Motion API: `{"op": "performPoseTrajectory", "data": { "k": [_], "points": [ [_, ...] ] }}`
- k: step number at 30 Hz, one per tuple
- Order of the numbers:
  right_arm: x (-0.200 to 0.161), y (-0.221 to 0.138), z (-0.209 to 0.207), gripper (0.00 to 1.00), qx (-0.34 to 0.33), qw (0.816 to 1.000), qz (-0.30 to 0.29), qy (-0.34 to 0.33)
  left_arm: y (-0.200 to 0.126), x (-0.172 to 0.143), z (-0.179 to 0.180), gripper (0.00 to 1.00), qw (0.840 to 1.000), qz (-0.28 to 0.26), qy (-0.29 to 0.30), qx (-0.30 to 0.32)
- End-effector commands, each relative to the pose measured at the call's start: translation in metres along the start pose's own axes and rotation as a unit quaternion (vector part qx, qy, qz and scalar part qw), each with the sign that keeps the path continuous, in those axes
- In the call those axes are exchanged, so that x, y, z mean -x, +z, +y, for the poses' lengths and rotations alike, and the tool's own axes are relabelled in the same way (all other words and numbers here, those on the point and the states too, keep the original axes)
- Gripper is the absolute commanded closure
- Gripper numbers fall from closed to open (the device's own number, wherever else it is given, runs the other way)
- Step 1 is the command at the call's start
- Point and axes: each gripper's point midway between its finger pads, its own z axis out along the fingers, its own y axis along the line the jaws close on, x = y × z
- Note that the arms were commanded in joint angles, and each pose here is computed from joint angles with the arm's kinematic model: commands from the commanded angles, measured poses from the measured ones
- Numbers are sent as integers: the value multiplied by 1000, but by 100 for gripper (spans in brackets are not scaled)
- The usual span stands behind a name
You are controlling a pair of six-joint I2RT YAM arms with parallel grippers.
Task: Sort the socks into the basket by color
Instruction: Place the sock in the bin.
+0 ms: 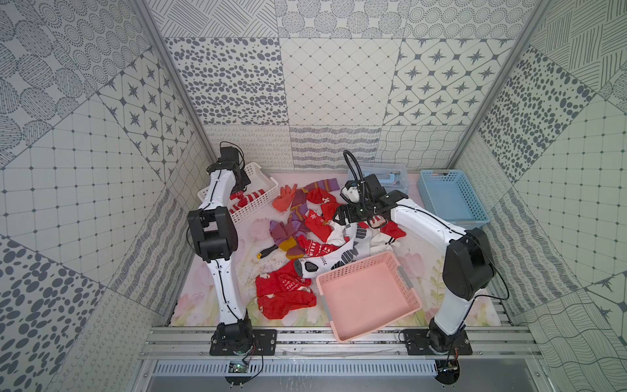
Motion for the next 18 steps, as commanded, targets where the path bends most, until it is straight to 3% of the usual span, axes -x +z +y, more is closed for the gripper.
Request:
{"op": "performPoseTrajectory", "data": {
  "k": [1,11,18],
  "points": [
    [9,2,4,2,6,1000,-5,-10,18,-11,5,91,1000,29,12,-1],
    [11,5,6,2,9,1000,-3,-6,17,-15,1,58,999,31,10,-15],
    [12,2,9,2,13,1000,-8,-2,-15,1,-5,38,999,0,2,-37]
  ]
}}
